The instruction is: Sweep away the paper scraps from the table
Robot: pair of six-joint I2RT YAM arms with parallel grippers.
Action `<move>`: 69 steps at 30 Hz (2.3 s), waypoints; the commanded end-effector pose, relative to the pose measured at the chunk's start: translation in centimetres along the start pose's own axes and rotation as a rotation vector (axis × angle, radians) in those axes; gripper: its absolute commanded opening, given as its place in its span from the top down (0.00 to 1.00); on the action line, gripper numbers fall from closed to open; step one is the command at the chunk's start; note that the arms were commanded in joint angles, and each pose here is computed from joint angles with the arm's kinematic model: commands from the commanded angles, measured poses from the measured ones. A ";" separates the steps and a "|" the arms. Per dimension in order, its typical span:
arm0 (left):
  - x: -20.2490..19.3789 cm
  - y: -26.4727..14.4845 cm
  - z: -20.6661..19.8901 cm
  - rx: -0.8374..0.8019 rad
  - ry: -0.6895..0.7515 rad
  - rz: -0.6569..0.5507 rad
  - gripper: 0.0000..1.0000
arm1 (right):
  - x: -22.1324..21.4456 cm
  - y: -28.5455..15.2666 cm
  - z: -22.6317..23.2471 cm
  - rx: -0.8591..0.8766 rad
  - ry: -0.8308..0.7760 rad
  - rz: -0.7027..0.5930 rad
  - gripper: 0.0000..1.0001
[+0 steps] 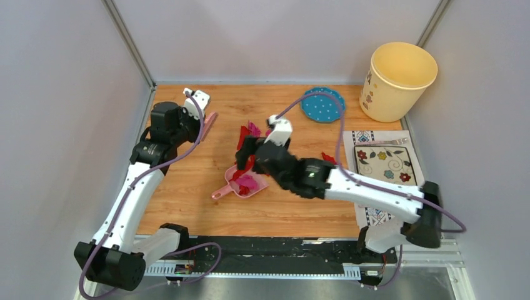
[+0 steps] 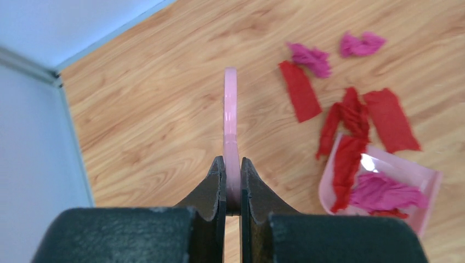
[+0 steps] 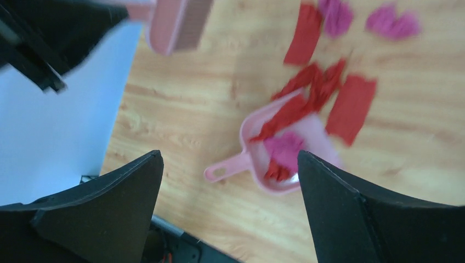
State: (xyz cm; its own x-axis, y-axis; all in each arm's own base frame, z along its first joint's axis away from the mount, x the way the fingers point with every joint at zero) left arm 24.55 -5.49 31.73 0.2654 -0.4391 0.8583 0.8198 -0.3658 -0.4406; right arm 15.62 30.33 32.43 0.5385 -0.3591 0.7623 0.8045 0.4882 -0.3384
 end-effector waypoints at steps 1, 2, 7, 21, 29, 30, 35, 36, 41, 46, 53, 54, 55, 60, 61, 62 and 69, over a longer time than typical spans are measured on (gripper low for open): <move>0.4 -1.2 2.2 0.298 0.031 -0.089 1.00 | -3.1 0.5 3.6 -0.253 0.311 -0.108 0.04; 0.0 -1.1 2.2 0.331 0.024 -0.094 1.00 | -2.4 -0.3 5.0 -0.288 0.301 -0.081 0.04; -1.7 -1.3 1.8 0.353 -0.001 -0.132 1.00 | -12.2 4.7 7.5 -0.579 0.331 0.066 0.02; -4.8 -2.1 1.0 0.377 0.105 -0.138 1.00 | -17.9 12.9 5.5 -0.739 0.449 0.132 0.03; -5.6 -1.5 0.2 0.289 0.106 -0.135 1.00 | -19.4 14.2 4.7 -0.774 0.436 0.180 0.06; -5.6 -1.6 0.1 0.288 0.107 -0.135 1.00 | -19.6 14.4 4.6 -0.775 0.434 0.185 0.07; -5.2 -1.8 0.1 0.277 0.108 -0.152 1.00 | -20.5 14.4 5.1 -0.771 0.401 0.271 0.10; -5.1 -1.9 0.1 0.275 0.104 -0.157 1.00 | -20.7 14.3 5.2 -0.774 0.391 0.276 0.10; -4.7 -2.2 -0.1 0.248 0.098 -0.173 1.00 | -21.1 13.9 4.1 -0.841 0.323 0.267 0.13; -4.4 -2.4 -0.1 0.247 0.100 -0.182 1.00 | -20.6 12.1 2.2 -0.899 0.275 0.257 0.22; -4.5 -2.5 -0.2 0.236 0.107 -0.175 1.00 | -19.4 8.1 0.2 -0.870 0.130 0.301 0.27; -4.5 -2.5 -0.2 0.235 0.106 -0.173 1.00 | -19.4 7.2 -0.1 -0.857 0.107 0.313 0.27; -4.5 -2.5 -0.2 0.230 0.107 -0.174 1.00 | -19.0 6.1 -0.9 -0.850 0.078 0.320 0.27; -4.6 -2.6 -0.5 0.199 0.104 -0.168 1.00 | -17.9 3.4 -3.1 -0.718 0.090 0.344 0.27; -4.5 -2.7 -0.5 0.200 0.107 -0.169 1.00 | -17.9 2.8 -4.2 -0.723 0.060 0.355 0.27; -4.6 -2.7 -0.6 0.189 0.107 -0.164 1.00 | -17.1 2.1 -4.2 -0.691 0.024 0.370 0.25; -4.8 -2.8 -1.0 0.139 0.117 -0.148 1.00 | -15.2 -1.4 -4.5 -0.482 -0.373 0.414 0.20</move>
State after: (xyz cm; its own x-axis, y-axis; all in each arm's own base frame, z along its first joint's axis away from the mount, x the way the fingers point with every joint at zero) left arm 20.68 -3.03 26.64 0.1520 -0.4856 0.8609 0.9063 -0.2792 -0.3174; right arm 8.27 31.78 16.02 0.8405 -0.1693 0.5147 0.5115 -0.0653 -0.8568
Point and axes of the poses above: each gripper's point midway between its finger pads, its own y axis out along the fingers, its own z axis along the line the jaws close on, x = y × z, the point moved 10 cm from there along -y, back along the fingers, and after that the axes turned 5 degrees about y, right-handed, at the moved point
